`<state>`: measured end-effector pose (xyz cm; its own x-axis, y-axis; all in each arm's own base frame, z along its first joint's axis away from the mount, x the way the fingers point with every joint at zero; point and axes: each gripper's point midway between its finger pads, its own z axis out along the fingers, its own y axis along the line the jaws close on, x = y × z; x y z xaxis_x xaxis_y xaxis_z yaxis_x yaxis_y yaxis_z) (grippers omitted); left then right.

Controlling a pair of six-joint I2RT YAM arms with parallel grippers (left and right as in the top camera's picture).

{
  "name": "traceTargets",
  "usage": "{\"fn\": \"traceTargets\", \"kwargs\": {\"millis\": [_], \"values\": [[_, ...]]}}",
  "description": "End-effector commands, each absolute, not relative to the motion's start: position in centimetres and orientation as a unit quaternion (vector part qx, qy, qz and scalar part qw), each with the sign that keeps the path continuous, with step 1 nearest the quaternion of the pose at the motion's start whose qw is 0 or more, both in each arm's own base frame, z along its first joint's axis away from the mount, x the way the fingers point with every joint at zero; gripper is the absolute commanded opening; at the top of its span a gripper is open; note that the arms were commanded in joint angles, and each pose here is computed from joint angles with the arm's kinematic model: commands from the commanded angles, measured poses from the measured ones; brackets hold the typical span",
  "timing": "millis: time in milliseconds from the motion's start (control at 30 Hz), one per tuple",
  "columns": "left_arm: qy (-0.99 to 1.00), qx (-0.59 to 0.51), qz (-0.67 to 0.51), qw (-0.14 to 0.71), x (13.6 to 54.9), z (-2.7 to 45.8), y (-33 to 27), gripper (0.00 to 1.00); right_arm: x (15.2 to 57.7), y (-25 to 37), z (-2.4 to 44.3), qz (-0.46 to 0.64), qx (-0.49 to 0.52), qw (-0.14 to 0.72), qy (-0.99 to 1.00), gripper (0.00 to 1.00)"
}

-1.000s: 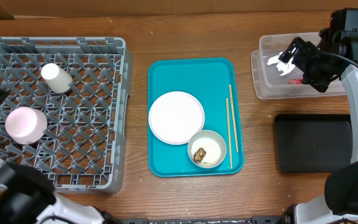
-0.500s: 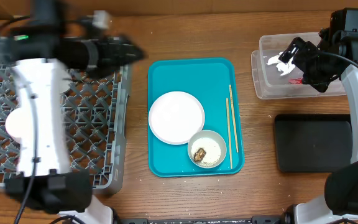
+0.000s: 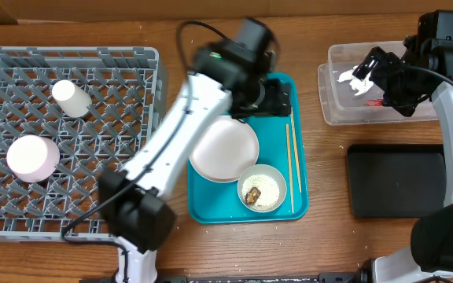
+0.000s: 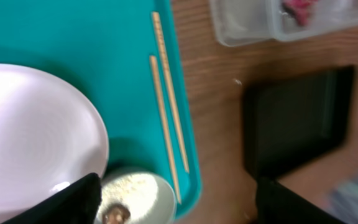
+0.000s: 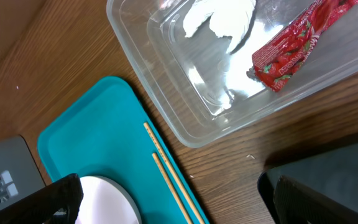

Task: Sort waste into correct bins and load items into the dishwasher
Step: 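Move the left gripper over the chopsticks on the tray and grasp one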

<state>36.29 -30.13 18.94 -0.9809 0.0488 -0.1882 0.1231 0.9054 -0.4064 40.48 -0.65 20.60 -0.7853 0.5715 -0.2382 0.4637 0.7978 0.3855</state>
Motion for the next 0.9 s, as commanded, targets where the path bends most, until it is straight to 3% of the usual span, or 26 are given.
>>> {"fn": "traceTargets", "kwargs": {"millis": [0,267,533,867], "values": [[0.982,-0.037,-0.095,0.159,38.6,16.5,-28.9,0.75,40.5,-0.7,20.9,0.158,0.278,0.18,0.93,1.0],[0.976,-0.013,-0.01,0.219,39.8,11.4,-31.9,0.56,40.5,-0.7,20.9,0.158,0.278,0.18,0.93,1.0],[0.982,-0.044,0.008,0.186,39.2,6.3,-32.8,0.51,40.5,-0.7,20.9,0.158,0.278,0.18,0.93,1.0],[0.983,-0.058,-0.028,0.17,39.2,4.5,-34.7,0.52,40.5,-0.7,20.9,0.158,0.278,0.179,0.93,1.0]]}}
